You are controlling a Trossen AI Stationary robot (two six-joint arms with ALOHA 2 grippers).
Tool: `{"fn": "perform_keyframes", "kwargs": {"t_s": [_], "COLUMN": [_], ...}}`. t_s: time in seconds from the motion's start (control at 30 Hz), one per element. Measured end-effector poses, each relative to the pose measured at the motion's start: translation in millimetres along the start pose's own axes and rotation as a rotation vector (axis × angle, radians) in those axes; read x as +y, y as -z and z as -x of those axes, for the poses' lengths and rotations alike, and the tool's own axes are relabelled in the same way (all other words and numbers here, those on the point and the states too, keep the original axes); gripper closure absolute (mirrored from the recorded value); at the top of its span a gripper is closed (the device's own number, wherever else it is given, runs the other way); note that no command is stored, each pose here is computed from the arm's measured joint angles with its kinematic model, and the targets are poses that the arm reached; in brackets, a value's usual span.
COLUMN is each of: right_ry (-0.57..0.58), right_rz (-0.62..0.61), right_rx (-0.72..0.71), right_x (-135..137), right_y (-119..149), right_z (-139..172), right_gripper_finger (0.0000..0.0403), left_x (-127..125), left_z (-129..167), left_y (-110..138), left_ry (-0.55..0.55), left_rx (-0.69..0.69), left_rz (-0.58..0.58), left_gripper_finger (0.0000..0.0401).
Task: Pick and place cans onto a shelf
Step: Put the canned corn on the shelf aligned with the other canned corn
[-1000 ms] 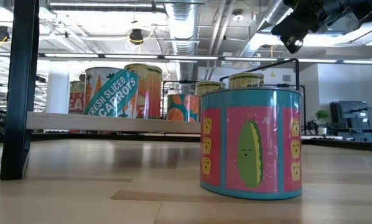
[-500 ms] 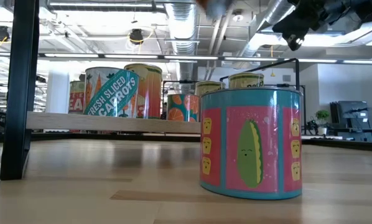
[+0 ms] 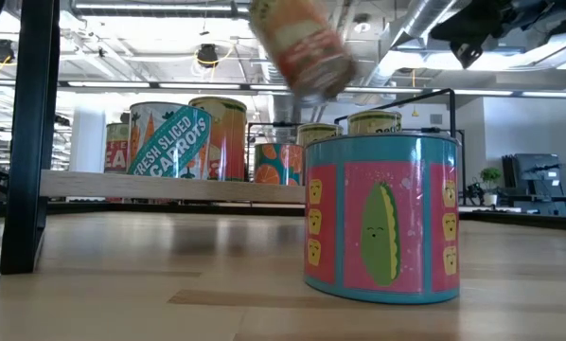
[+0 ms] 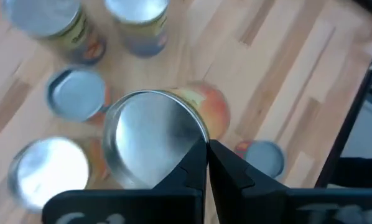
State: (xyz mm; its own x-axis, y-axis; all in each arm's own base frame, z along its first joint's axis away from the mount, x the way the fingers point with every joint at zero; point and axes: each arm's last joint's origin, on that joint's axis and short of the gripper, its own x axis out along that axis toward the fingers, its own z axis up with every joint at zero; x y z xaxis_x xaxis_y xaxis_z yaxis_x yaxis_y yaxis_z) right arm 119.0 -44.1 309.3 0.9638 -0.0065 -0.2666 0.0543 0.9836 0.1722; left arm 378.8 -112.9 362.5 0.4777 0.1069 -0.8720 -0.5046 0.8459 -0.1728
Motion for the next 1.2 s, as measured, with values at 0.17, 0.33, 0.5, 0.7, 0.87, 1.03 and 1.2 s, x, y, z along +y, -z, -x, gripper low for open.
{"fn": "perform_keyframes", "kwargs": {"t_s": [0.17,0.33,0.5,0.7,0.87,1.03,1.2], "right_ry": [0.005,0.003,0.002,0.003,0.003,0.003,0.003], "right_rz": [0.0,0.009,0.027,0.03,0.033,0.035,0.035], "right_rx": [0.001,0.001,-0.002,-0.002,-0.001,0.002,0.003], "right_x": [0,0,0,0,0,0,0], "right_y": [0,0,0,0,0,0,1], "right_z": [1,1,1,1,1,1,1], "right_gripper_finger": [0.0395,0.0395,0.0395,0.0395,0.0395,0.0395,0.0395], "left_x": [5,4,6,13,14,9,5], "left_z": [-2,-18,-35,-41,-42,-52,-68], "left_y": [3,2,1,-1,-2,1,4], "left_ry": [-0.073,-0.1,-0.157,-0.211,-0.206,-0.19,-0.214], "left_rx": [0.072,0.107,0.136,0.172,0.178,0.216,0.245], "left_rz": [0.032,0.033,0.028,0.037,0.05,0.041,0.025], "left_gripper_finger": [0.0401,0.0401,0.0401,0.0401,0.0401,0.0401,0.0401]}}
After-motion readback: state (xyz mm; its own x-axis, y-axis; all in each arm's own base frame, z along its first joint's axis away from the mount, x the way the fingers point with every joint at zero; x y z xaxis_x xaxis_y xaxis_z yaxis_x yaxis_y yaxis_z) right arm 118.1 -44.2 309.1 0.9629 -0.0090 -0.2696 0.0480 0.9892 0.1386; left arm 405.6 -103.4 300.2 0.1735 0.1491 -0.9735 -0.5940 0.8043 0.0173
